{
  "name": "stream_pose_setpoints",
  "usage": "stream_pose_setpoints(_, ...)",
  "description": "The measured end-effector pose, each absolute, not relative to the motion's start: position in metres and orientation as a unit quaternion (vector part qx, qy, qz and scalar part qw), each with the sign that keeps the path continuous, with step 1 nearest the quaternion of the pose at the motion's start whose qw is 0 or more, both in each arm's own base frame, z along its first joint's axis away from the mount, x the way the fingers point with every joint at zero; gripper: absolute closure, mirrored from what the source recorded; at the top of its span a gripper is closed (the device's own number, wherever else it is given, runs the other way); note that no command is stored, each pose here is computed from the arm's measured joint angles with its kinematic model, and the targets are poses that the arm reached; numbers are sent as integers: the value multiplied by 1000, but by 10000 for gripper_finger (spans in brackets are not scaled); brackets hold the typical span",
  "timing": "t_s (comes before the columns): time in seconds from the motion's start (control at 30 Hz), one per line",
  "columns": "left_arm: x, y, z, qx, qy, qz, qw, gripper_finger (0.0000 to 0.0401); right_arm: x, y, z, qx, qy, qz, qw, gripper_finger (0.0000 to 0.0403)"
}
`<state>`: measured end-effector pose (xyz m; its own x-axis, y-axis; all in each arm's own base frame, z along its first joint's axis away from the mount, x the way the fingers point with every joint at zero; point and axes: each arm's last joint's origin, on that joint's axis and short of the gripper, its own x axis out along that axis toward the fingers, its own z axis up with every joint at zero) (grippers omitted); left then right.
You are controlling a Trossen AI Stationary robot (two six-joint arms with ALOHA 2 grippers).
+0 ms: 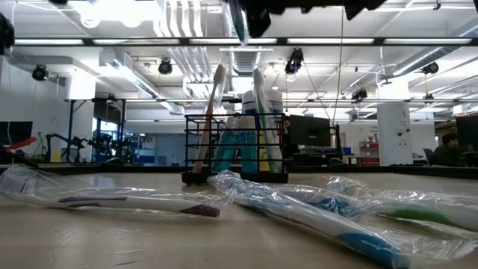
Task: Pick & Place toothbrushing station
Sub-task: Put the left blue toothbrush into the wire organizer
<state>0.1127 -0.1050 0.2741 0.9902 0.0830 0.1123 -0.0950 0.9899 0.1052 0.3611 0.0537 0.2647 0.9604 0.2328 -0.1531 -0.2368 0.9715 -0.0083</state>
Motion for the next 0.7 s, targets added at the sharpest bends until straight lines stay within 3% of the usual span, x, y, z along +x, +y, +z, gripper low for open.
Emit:
stream_pose_setpoints(0.1, 108, -90, 257, 12, -112, 70, 991, 393, 361, 49, 260, -27, 77, 77, 994, 389)
stream_pose_setpoints(0.37, 119, -74, 248, -20, -130, 100, 986, 382, 381, 48, 253, -75, 86, 15, 993, 389)
stream_pose_setpoints(0.53, 135, -76, 259, 7, -79, 63, 995, 330, 395, 50, 258, -91, 75, 16, 993, 389)
stream_pose_setpoints(0.7, 150, -77, 277, 23, -54, 36, 998, 241, 403, 52, 261, -92, 72, 29, 993, 389)
